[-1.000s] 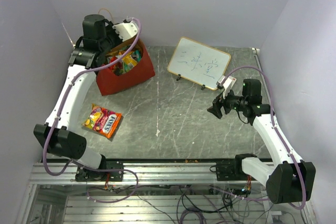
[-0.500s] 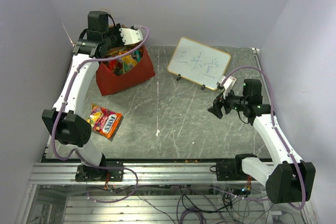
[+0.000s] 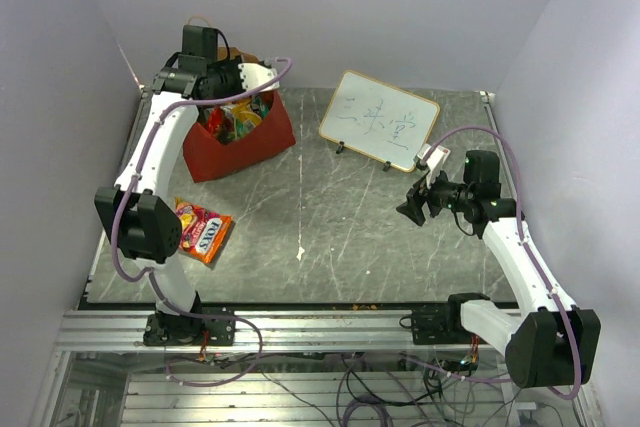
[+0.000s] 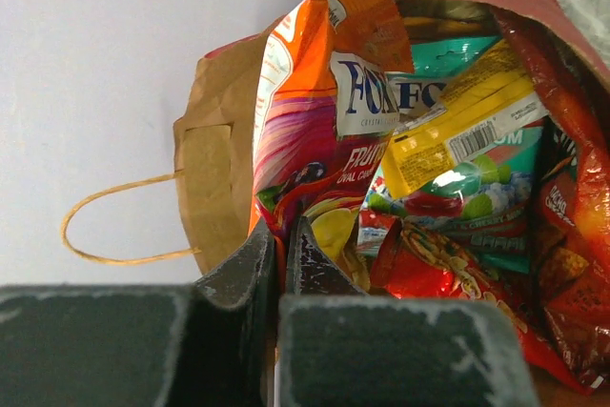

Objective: Place the snacks into the paper bag
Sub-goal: Place the snack in the paper bag.

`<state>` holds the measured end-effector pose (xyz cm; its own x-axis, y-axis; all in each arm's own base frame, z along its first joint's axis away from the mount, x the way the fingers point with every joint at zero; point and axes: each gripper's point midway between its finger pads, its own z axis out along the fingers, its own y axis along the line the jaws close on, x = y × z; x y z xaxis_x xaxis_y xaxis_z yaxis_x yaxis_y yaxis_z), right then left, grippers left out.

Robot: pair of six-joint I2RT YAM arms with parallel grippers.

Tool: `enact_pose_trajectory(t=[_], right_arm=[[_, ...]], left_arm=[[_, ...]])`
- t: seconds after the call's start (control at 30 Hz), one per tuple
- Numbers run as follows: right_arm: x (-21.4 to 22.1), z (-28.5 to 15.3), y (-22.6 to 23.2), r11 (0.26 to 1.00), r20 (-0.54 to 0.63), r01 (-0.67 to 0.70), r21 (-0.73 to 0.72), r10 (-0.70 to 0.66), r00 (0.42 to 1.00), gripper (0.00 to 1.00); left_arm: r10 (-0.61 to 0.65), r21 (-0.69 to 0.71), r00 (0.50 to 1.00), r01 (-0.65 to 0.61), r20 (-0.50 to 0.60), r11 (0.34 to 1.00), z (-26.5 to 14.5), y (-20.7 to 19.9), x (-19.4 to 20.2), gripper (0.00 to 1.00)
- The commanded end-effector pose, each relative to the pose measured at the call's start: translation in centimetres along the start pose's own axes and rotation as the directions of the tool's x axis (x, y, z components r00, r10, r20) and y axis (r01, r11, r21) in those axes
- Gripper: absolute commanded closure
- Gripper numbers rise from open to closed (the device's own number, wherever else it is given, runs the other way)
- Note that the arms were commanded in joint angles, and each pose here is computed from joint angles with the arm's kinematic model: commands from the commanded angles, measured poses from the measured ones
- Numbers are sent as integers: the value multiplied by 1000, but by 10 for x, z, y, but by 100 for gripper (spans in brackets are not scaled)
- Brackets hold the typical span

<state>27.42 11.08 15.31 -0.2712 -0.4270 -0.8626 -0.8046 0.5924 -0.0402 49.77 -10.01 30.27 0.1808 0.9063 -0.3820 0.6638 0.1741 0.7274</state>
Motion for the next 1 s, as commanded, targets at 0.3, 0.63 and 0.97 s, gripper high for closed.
enact_pose_trajectory(t=[0.3,0.63,0.97], right_arm=[[6,-1,3,1000,-5,-2,-15,2,1000,24],[8,0,2,1000,-8,-1,-14,1,1000,23],[8,0,3,1000,-7,-1,-18,1,1000,23]], left_arm=[[2,-55,1000,-2,-6,999,21,14,10,93],[-8,-22,999,7,-47,1000,25,-1,24,82],[-164,-114,985,158,-49,981,-5,5,20,63]])
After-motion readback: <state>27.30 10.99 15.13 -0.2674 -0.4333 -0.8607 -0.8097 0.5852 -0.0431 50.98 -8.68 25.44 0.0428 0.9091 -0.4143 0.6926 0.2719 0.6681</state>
